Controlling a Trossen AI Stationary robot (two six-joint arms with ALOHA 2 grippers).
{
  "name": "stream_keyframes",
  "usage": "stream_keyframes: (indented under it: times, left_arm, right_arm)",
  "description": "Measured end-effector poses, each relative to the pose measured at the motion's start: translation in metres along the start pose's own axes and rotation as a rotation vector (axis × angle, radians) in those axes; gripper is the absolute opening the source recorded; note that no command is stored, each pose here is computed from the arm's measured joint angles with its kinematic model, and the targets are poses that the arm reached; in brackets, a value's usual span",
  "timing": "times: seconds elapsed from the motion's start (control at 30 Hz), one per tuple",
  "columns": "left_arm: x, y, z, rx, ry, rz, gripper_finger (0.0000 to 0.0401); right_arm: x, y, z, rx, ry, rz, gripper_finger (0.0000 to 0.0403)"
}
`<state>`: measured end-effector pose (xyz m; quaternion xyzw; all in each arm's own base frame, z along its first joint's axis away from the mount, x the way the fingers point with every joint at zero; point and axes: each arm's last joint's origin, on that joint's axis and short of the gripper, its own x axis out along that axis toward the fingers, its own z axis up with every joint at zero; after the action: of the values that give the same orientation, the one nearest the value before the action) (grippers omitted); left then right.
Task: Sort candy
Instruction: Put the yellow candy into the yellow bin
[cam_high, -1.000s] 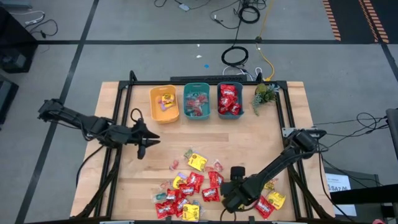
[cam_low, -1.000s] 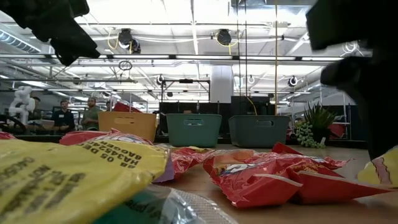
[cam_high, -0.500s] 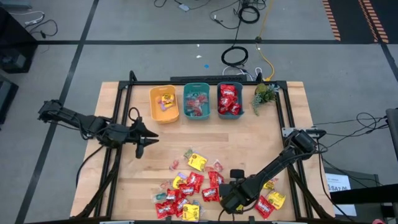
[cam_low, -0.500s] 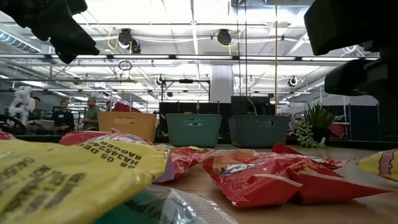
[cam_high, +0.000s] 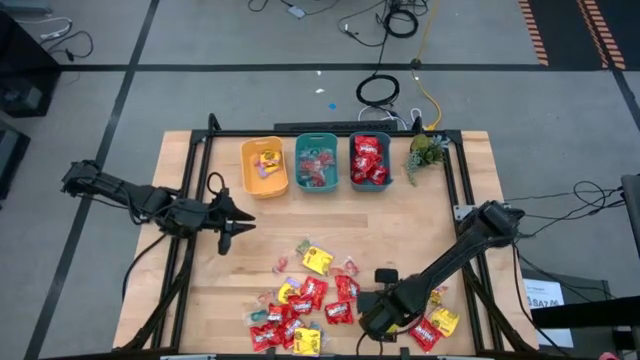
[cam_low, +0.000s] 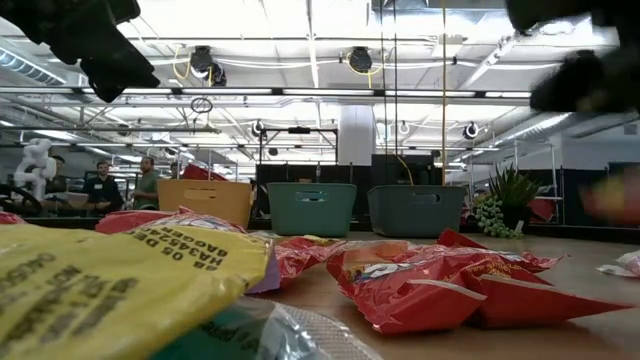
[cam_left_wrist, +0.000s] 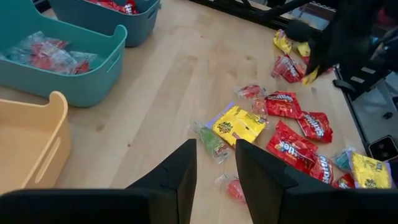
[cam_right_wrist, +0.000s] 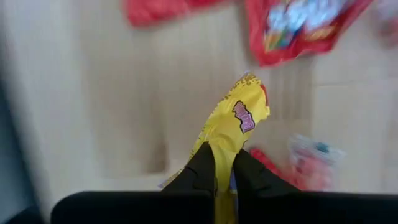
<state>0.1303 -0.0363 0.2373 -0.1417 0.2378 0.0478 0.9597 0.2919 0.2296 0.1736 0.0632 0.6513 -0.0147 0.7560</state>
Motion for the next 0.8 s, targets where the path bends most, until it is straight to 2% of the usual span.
stream_keyframes:
  times: [0.13, 0.3, 0.5, 0.67, 0.8]
  left_arm:
    - [0.000, 0.000, 0.000, 0.020, 0.001, -0.007, 0.0121]
    - [0.000, 0.000, 0.000, 0.045, 0.003, -0.006, 0.0121]
    - [0.001, 0.002, 0.002, 0.114, 0.001, -0.005, 0.0121]
    - [0.002, 0.005, 0.007, 0.161, 0.000, -0.085, 0.0121]
    - [0.003, 0.012, 0.009, 0.182, -0.004, -0.073, 0.0121]
  right_arm:
    - [-0.035, -0.019, 0.003, 0.033, -0.081, -0.058, 0.0010]
    - [-0.079, -0.053, 0.020, 0.106, -0.271, -0.093, 0.0008]
    - [-0.101, -0.107, 0.065, 0.193, -0.474, -0.057, 0.0007]
    - [-0.113, -0.145, 0.103, 0.192, -0.686, -0.039, 0.0007]
    - [-0.127, -0.175, 0.132, 0.207, -0.756, -0.048, 0.0007]
